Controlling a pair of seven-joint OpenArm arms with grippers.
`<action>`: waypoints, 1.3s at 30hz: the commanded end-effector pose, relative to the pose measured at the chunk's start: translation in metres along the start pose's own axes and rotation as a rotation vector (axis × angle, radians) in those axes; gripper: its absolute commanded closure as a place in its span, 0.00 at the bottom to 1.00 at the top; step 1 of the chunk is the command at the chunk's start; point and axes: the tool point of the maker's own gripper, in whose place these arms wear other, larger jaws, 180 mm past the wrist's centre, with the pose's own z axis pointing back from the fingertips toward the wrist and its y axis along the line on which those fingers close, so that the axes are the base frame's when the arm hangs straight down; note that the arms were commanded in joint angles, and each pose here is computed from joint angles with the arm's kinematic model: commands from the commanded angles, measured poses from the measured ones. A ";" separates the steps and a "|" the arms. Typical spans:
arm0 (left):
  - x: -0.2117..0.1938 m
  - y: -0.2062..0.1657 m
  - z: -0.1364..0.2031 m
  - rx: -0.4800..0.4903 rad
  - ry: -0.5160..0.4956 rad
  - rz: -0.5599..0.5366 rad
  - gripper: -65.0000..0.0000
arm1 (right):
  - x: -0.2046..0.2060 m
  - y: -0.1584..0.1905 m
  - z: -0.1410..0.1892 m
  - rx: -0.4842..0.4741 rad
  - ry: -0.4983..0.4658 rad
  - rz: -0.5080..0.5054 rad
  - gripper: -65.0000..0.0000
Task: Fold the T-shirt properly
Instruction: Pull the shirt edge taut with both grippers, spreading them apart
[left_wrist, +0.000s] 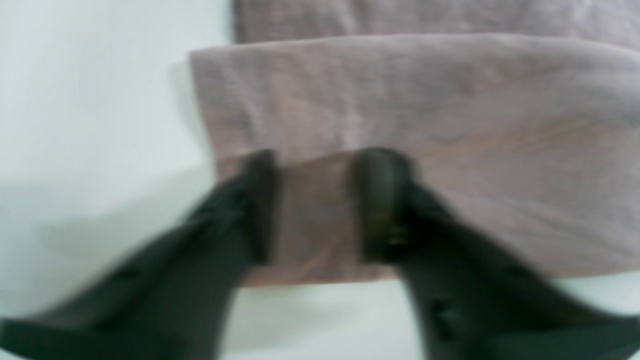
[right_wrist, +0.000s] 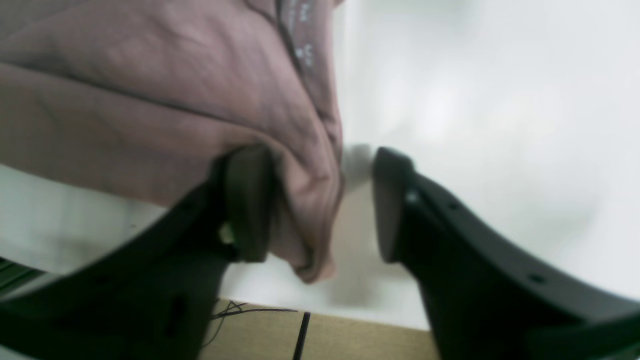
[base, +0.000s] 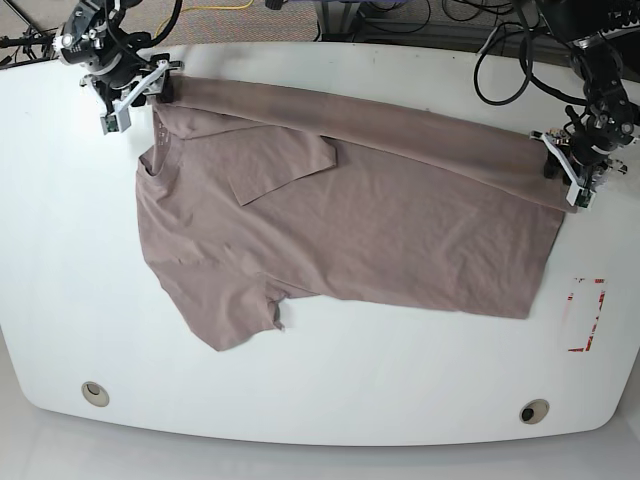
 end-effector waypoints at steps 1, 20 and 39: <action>-0.036 0.011 0.004 0.049 0.176 -0.045 0.93 | -0.009 -0.004 0.002 -0.015 0.041 0.010 0.84; -0.098 0.004 0.048 0.078 0.325 -0.099 0.98 | -0.019 -0.032 0.019 -0.064 0.112 0.111 1.00; -0.130 -0.027 0.079 0.084 0.368 -0.058 0.91 | -0.010 -0.057 0.031 -0.119 0.132 0.178 1.00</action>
